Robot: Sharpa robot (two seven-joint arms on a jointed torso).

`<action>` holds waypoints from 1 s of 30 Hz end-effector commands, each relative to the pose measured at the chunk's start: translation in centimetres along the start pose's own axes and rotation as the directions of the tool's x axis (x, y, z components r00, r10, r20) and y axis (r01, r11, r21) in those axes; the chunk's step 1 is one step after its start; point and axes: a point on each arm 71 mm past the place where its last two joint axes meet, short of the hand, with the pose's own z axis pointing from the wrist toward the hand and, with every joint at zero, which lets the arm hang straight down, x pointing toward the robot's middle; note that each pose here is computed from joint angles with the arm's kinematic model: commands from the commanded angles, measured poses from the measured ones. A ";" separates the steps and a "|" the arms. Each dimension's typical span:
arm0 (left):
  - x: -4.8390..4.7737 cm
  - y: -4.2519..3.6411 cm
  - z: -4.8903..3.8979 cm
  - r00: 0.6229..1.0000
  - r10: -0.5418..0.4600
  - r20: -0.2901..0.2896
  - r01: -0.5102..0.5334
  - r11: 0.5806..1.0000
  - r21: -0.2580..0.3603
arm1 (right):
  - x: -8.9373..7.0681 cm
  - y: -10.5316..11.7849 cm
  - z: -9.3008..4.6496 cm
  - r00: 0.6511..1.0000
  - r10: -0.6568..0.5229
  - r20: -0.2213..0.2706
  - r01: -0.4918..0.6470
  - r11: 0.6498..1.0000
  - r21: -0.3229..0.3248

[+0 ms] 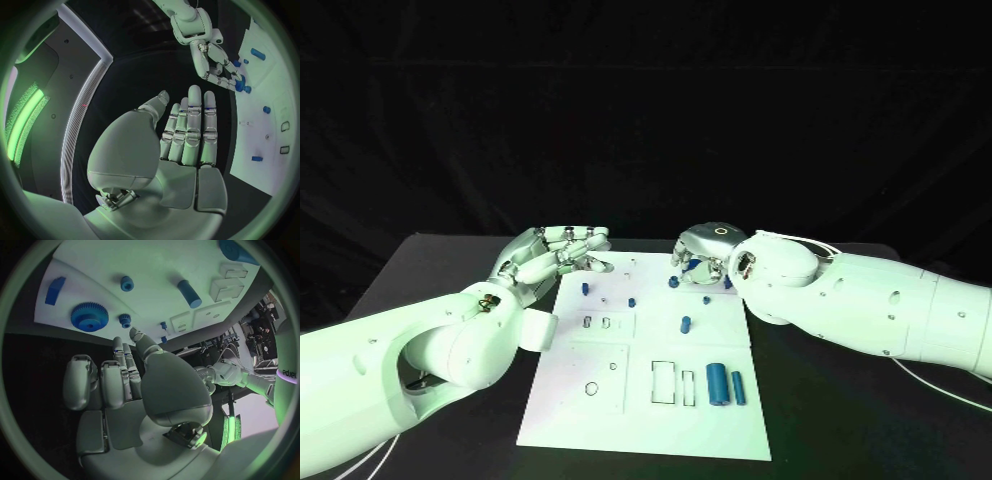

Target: Assemble the parts on the task board

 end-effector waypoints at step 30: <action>0.47 -0.60 -0.08 0.999 -0.001 -0.033 0.002 1.000 0.008 | 0.9 0.7 1.5 0.995 -0.068 -0.074 0.069 0.998 0.007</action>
